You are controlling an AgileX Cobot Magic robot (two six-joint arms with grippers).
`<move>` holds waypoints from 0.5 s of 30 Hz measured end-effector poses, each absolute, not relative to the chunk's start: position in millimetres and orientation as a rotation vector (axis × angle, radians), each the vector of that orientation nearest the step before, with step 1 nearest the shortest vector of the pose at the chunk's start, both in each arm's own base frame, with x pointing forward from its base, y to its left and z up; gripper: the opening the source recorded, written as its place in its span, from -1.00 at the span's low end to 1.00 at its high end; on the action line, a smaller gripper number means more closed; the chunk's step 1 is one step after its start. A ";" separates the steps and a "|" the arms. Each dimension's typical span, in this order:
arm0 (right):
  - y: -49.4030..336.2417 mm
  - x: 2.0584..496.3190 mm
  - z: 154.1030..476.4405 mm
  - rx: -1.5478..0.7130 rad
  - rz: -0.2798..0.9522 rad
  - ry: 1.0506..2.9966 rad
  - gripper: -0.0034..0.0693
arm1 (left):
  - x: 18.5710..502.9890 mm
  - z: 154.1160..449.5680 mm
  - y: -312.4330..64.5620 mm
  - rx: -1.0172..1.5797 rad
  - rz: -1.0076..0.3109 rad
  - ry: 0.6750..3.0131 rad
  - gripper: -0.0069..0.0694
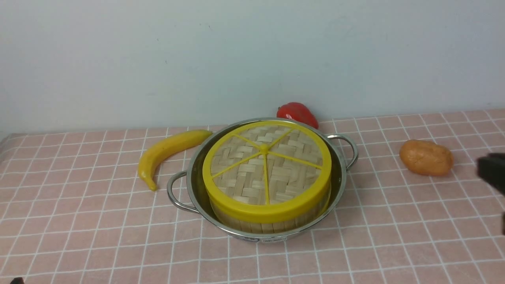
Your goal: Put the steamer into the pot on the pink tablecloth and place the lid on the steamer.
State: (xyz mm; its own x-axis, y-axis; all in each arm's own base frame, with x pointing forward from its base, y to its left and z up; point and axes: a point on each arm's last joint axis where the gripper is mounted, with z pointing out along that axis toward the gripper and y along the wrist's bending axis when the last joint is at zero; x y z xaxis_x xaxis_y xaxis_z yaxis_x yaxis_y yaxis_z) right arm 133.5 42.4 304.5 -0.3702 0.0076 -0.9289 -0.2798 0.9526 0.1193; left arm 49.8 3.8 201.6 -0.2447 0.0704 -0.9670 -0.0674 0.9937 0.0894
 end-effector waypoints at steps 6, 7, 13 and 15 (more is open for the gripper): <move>8.9 85.2 269.7 0.019 0.170 1.697 -0.50 | 49.8 201.6 3.8 0.002 0.129 1.813 -0.18; 7.2 78.9 264.0 0.031 0.160 1.668 -0.48 | 49.8 201.6 3.8 0.002 0.129 1.813 -0.18; 5.2 62.7 227.4 0.042 0.150 1.634 -0.41 | 49.8 201.6 3.8 0.002 0.129 1.813 -0.18; 5.2 59.5 213.3 0.041 0.151 1.640 -0.37 | 49.8 201.6 3.8 0.002 0.129 1.813 -0.18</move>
State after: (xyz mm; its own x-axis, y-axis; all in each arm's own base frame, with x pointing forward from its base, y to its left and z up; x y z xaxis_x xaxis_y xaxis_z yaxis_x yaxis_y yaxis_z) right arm 59.5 5.2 213.3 -0.0763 0.1181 -0.9901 -0.0647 0.9903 0.1231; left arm 49.8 3.8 201.6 -0.2447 0.0704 -0.9670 -0.0674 0.9937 0.0894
